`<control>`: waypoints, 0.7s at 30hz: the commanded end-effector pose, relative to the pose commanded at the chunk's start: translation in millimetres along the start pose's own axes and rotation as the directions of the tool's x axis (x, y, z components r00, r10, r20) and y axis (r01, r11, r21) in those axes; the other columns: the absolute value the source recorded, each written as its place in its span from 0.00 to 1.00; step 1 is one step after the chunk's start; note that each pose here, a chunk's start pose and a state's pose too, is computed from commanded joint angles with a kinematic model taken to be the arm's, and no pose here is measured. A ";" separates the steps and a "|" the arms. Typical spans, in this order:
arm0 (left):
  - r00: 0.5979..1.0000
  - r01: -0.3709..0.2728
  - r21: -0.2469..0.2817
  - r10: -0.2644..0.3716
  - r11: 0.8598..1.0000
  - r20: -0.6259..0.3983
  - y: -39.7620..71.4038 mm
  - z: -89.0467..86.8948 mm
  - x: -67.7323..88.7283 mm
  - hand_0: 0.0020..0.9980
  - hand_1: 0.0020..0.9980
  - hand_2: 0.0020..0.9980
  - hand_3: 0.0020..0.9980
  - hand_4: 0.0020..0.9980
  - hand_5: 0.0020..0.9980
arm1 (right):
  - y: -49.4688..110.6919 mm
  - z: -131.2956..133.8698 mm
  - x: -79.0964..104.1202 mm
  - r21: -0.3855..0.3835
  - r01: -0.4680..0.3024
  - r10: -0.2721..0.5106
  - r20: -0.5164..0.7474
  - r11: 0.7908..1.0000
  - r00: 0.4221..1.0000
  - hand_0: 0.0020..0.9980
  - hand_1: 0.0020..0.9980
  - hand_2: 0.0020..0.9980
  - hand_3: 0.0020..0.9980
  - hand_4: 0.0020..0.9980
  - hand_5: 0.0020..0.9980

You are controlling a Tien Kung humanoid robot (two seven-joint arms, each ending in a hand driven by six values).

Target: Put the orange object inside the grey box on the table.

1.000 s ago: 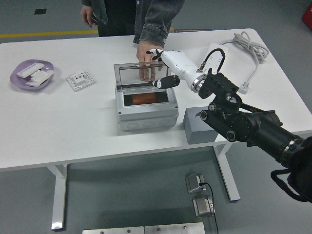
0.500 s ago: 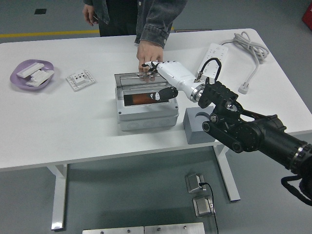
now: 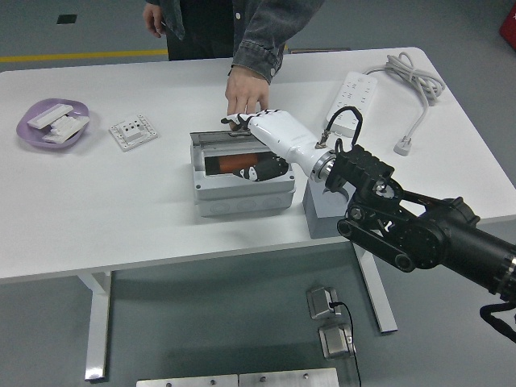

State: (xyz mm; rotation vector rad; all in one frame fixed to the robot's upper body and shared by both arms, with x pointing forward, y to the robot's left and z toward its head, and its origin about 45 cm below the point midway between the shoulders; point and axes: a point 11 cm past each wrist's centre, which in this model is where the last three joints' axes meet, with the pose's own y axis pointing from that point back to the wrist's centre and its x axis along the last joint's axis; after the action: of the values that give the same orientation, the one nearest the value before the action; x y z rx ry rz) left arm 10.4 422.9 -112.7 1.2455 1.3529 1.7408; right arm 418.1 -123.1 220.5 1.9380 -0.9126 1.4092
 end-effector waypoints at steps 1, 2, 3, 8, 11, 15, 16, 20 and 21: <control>1.000 0.000 0.000 0.000 1.000 0.000 0.0 -0.2 -0.1 0.62 0.56 0.52 0.61 0.55 0.12 | 1.1 0.3 -1.7 -0.001 0.002 -0.002 0.003 1.000 1.000 0.75 0.70 0.74 0.87 0.86 0.30; 1.000 0.000 0.001 0.000 1.000 0.000 0.0 -0.4 -0.1 0.62 0.56 0.52 0.61 0.55 0.12 | 2.1 0.8 -3.1 -0.003 0.004 -0.004 0.005 1.000 1.000 0.75 0.70 0.74 0.87 0.86 0.30; 1.000 0.001 0.001 -0.001 1.000 0.000 -0.1 -0.6 -0.2 0.62 0.56 0.52 0.61 0.55 0.12 | 2.9 1.2 -4.4 -0.005 0.006 -0.006 0.008 1.000 1.000 0.73 0.69 0.75 0.87 0.86 0.30; 1.000 0.003 0.004 -0.003 1.000 -0.001 -0.3 -2.3 -1.5 0.62 0.56 0.52 0.61 0.55 0.12 | 9.9 3.0 -14.2 -0.017 0.017 -0.017 0.025 1.000 1.000 0.73 0.69 0.75 0.87 0.86 0.30; 1.000 0.005 0.005 -0.005 1.000 -0.002 -0.3 -3.1 -2.5 0.62 0.56 0.52 0.61 0.55 0.12 | 14.8 3.5 -19.8 -0.023 0.024 -0.023 0.036 0.999 0.999 0.70 0.69 0.75 0.87 0.86 0.30; 1.000 0.006 0.009 -0.006 1.000 -0.003 -0.5 -4.6 -3.0 0.62 0.56 0.52 0.61 0.55 0.12 | 19.6 5.1 -22.9 -0.033 0.024 -0.023 0.043 0.999 0.999 0.70 0.69 0.74 0.87 0.85 0.30; 1.000 0.006 0.009 -0.006 1.000 -0.003 -0.5 -4.8 -2.9 0.62 0.56 0.52 0.61 0.55 0.12 | 20.1 6.0 -22.1 -0.036 0.022 -0.020 0.043 0.999 0.999 0.70 0.69 0.74 0.87 0.85 0.30; 1.000 0.003 0.011 -0.003 1.000 -0.005 -0.6 -4.8 -1.4 0.62 0.56 0.52 0.61 0.55 0.12 | 23.4 13.8 -12.5 -0.064 -0.010 0.013 0.048 0.998 0.999 0.70 0.69 0.74 0.87 0.85 0.30; 1.000 0.003 0.011 -0.002 1.000 -0.005 -0.6 -4.9 -0.9 0.62 0.56 0.52 0.61 0.55 0.12 | 25.3 16.9 -9.0 -0.074 -0.022 0.026 0.050 0.997 0.998 0.69 0.68 0.74 0.87 0.84 0.31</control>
State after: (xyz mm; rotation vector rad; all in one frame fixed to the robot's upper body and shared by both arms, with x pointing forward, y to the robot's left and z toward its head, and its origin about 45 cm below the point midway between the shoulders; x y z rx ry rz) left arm 6.2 420.4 -113.7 1.2456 1.3684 1.7383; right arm 405.7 -149.6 208.5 1.9214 -1.0001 1.3264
